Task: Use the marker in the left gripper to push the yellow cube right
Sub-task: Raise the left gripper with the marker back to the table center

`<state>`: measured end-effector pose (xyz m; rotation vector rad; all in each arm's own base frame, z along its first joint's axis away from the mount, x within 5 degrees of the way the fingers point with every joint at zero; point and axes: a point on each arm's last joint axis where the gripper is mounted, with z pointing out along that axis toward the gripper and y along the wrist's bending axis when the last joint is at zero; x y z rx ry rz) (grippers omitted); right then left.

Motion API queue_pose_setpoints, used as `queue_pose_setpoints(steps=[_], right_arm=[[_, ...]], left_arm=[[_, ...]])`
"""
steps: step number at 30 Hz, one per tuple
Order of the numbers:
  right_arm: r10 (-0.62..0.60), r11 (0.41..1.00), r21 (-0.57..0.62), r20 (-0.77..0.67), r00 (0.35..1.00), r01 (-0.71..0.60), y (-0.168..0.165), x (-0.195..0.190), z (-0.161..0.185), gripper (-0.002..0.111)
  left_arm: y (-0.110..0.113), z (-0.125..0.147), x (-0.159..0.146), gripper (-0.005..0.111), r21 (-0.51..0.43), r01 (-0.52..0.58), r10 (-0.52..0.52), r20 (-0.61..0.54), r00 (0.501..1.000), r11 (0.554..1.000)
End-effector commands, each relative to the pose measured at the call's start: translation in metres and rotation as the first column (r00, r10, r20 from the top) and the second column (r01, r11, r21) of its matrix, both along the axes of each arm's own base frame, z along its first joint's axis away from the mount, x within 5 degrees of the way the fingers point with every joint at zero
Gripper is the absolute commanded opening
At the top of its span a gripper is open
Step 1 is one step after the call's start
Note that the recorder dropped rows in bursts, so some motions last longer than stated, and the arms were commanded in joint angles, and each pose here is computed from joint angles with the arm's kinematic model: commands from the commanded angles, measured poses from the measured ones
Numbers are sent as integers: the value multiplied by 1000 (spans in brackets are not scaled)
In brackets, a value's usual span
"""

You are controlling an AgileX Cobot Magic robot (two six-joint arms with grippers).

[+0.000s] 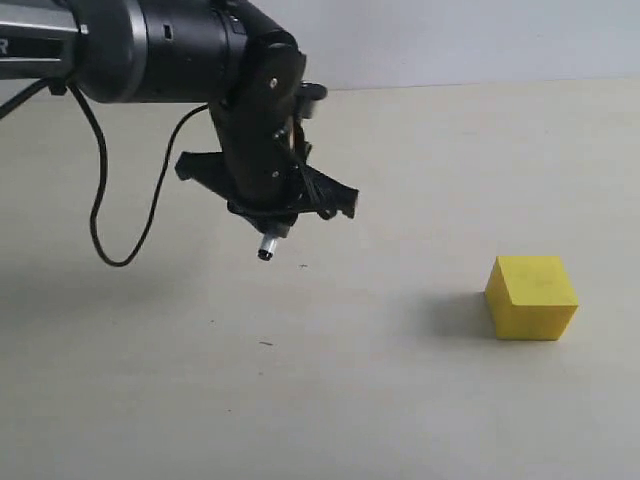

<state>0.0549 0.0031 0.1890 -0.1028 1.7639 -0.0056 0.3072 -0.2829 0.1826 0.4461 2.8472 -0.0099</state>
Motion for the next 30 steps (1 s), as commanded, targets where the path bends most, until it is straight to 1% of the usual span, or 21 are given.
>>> queue_pose_setpoints(steps=[1, 4, 11, 13, 17, 30], right_arm=[[-5, 1000, -8, 1, 1000, 5, 0, 0, -1, 0], [-5, 1000, -8, 3, 1000, 5, 0, 0, -1, 0], [-5, 1000, -8, 1, 1000, 5, 0, 0, -1, 0], [-5, 1000, -8, 1, 1000, 5, 0, 0, -1, 0], [-5, 1000, -8, 1, 1000, 5, 0, 0, -1, 0], [-5, 1000, -8, 1, 1000, 5, 0, 0, -1, 0]], left_arm=[[1, -9, 0, 0, -62, -176, 168, -122, 978, 982], [-6, -20, -3, 0, -65, -179, 168, -138, 976, 982], [-7, -29, -2, 0, -62, -208, 198, -146, 969, 976], [-9, -38, -1, 0, -59, -228, 217, -152, 964, 972], [-9, -48, 0, 0, -40, -229, 220, -164, 962, 973], [-9, -49, 0, 0, -34, -238, 229, -169, 958, 971]])
